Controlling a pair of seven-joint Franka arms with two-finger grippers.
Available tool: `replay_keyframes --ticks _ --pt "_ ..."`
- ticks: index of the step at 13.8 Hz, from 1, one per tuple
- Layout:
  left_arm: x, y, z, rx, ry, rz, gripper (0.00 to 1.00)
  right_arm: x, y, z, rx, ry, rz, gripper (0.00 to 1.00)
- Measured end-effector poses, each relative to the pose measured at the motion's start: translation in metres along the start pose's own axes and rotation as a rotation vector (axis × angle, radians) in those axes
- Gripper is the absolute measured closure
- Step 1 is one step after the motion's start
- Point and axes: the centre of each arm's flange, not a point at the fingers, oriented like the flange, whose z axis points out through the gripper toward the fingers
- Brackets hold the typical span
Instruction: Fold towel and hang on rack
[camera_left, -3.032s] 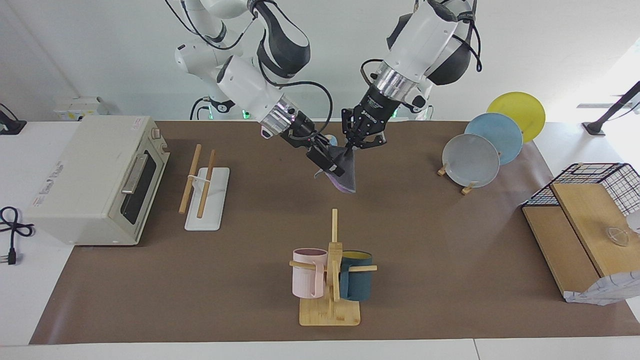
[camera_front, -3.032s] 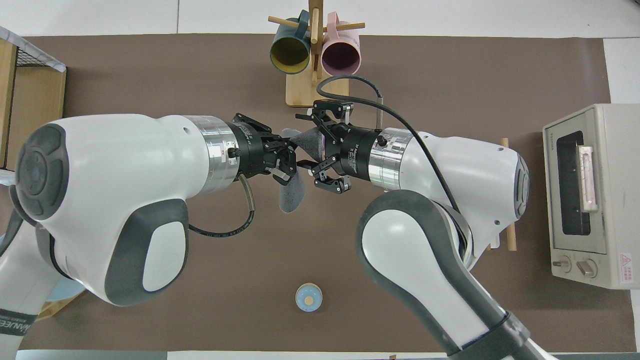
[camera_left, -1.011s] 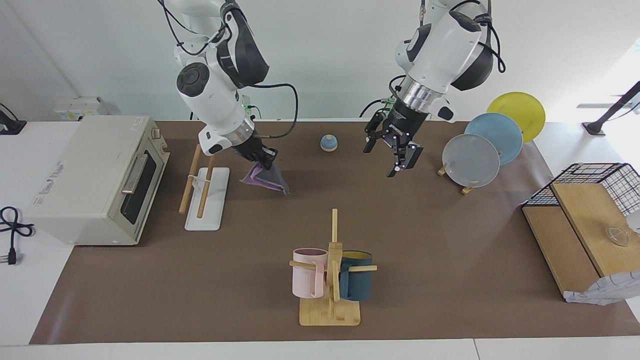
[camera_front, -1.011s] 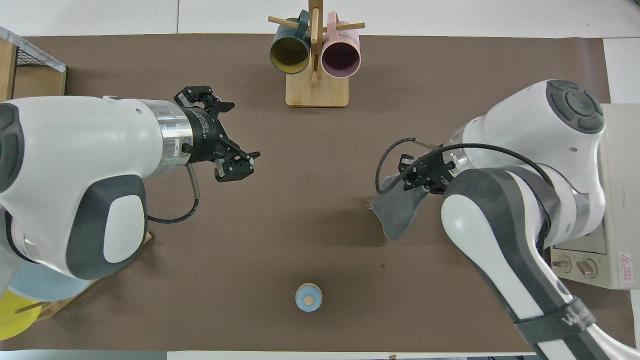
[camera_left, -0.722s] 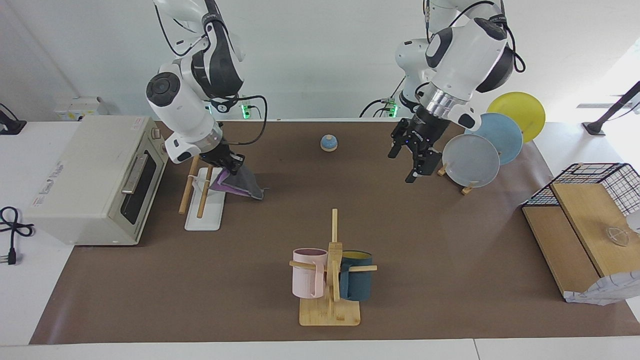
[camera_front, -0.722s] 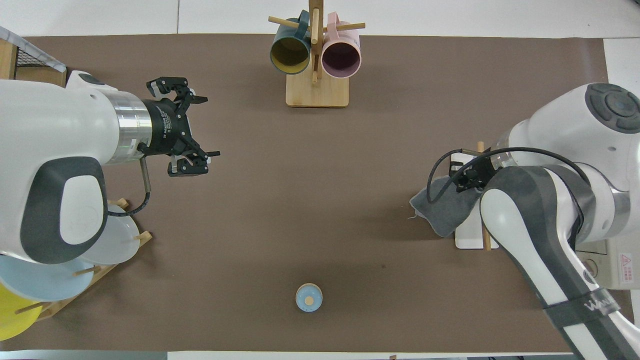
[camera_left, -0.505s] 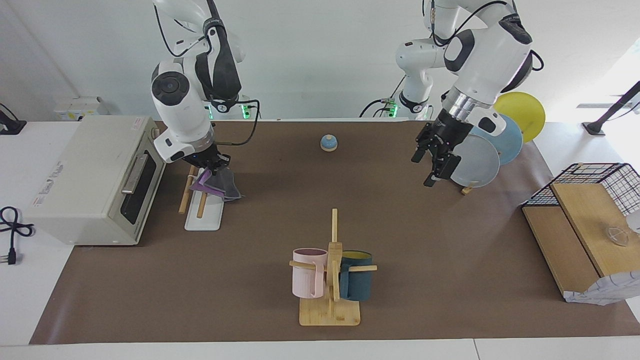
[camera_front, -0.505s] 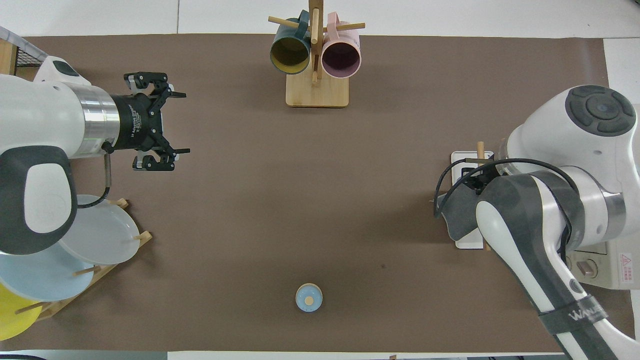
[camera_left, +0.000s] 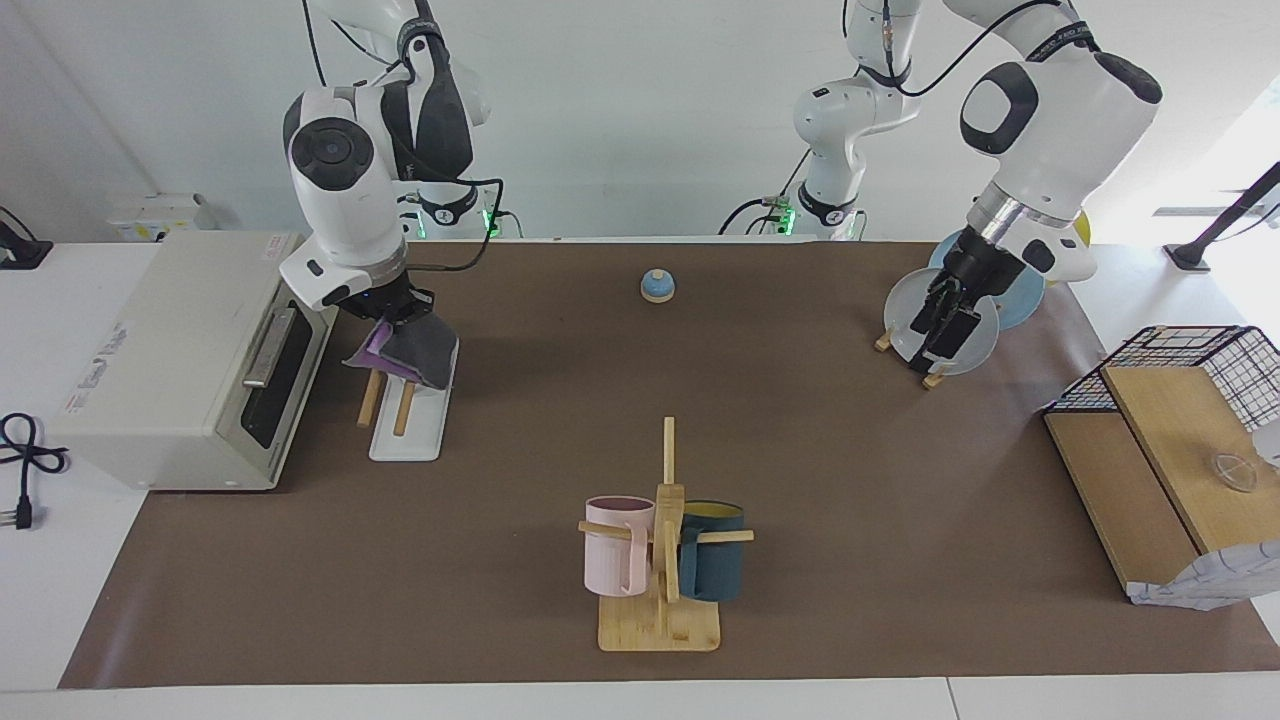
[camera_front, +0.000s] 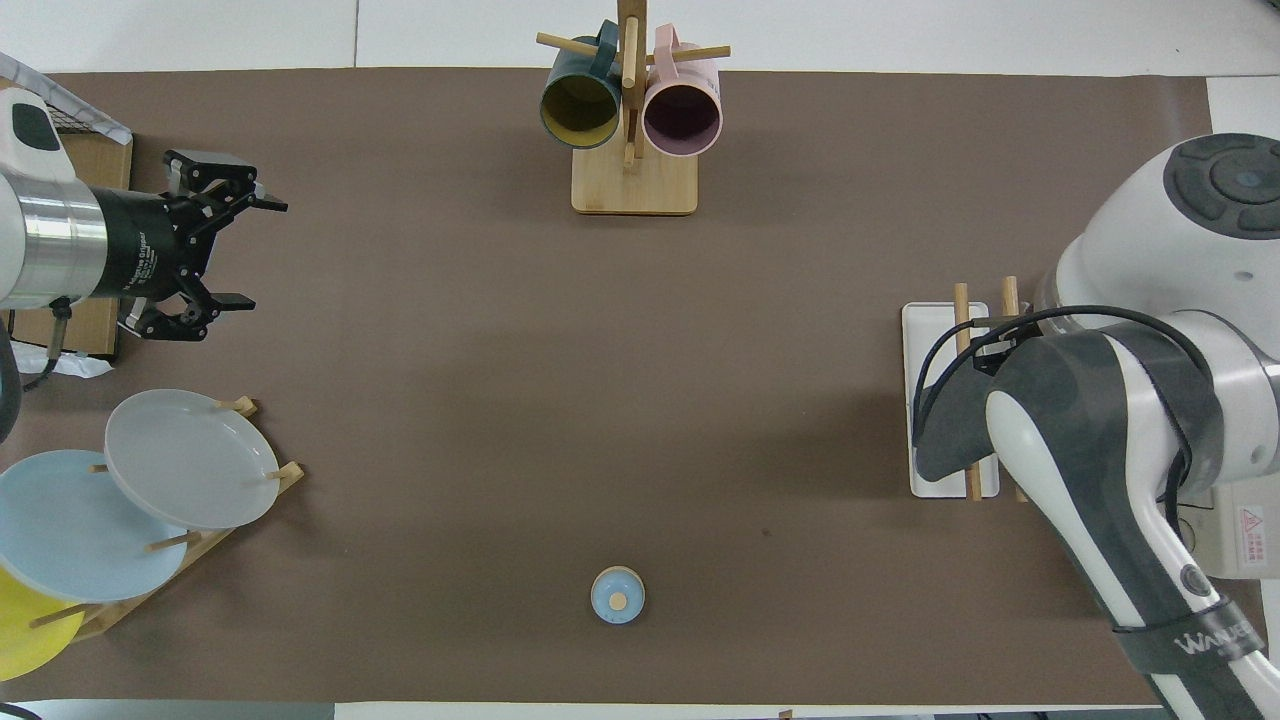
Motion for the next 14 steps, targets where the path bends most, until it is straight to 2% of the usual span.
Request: replay_keyframes --ticks 3,6,7,8,9,14 --pt "0.007 -0.007 -0.006 0.030 -0.002 0.182 0.00 0.003 0.027 0.005 -0.005 -0.010 -0.020 0.97" --pt "0.017 -0.013 -0.011 0.091 0.030 0.356 0.00 0.003 0.035 0.011 -0.003 -0.022 -0.021 0.97" --pt "0.018 -0.015 -0.011 0.109 0.037 0.408 0.00 0.003 0.034 0.012 -0.003 -0.024 -0.021 0.91" --pt "0.020 -0.017 -0.012 0.133 0.043 0.461 0.00 0.003 0.036 0.013 -0.002 -0.026 -0.018 0.91" --pt "0.022 -0.019 -0.015 0.155 0.044 0.511 0.00 0.003 0.041 0.014 -0.001 -0.028 -0.018 0.85" --pt "0.025 -0.022 -0.047 0.268 0.014 0.760 0.00 0.005 0.056 0.012 0.006 -0.023 -0.067 0.29"
